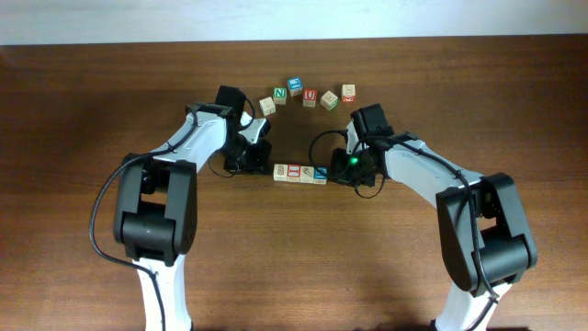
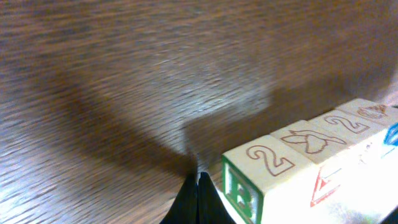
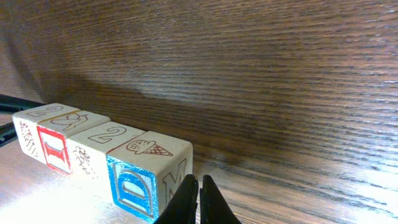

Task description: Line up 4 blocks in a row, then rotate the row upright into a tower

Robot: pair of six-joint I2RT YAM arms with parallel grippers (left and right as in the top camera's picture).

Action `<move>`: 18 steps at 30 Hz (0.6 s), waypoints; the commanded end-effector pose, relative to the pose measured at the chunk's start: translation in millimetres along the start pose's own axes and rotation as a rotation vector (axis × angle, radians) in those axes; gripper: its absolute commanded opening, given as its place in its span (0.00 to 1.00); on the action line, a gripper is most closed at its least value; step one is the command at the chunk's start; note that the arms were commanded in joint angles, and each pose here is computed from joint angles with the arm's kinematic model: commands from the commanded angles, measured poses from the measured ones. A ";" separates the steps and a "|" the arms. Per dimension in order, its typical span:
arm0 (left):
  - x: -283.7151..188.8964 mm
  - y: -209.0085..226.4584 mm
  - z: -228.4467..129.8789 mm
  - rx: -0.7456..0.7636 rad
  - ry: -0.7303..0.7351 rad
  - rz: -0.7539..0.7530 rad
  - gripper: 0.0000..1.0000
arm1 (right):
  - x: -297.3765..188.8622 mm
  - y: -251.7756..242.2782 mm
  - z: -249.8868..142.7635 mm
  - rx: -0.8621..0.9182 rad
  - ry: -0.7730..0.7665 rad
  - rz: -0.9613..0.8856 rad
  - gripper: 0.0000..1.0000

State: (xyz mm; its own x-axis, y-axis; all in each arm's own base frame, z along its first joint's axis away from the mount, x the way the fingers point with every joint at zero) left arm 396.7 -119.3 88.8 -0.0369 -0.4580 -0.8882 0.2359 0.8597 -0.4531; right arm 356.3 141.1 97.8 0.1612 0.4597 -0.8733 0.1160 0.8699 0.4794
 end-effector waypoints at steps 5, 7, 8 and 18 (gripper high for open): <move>-5.2 0.4 9.0 0.083 -0.019 -0.094 0.00 | 6.5 -3.7 -1.1 0.001 -0.007 -0.027 0.05; -9.0 0.2 10.7 0.088 -0.021 -0.094 0.00 | 6.3 -4.1 -0.8 0.002 -0.008 -0.027 0.04; -9.7 0.3 10.4 0.085 -0.018 -0.093 0.00 | 6.2 -4.1 -0.7 0.002 -0.008 -0.026 0.05; -9.6 2.5 5.7 0.075 0.014 -0.063 0.00 | 5.9 0.4 -3.0 -0.061 0.028 0.044 0.05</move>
State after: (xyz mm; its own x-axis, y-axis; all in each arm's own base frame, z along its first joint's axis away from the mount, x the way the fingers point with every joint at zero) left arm 399.2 -115.3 97.9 -0.0712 -0.5053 -0.8600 0.2861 0.8156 -0.5029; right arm 357.8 144.0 99.7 0.1638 0.4942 -0.8538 0.0561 0.8594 0.5082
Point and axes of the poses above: each gripper's point midway between its finger pads, its own x axis out along the fingers, its own y axis along the line the jaws close on, z = x × y, the point moved 10 cm from there along -x, back along the fingers, and after that the axes turned 4 degrees about x, right-handed, at the moved point
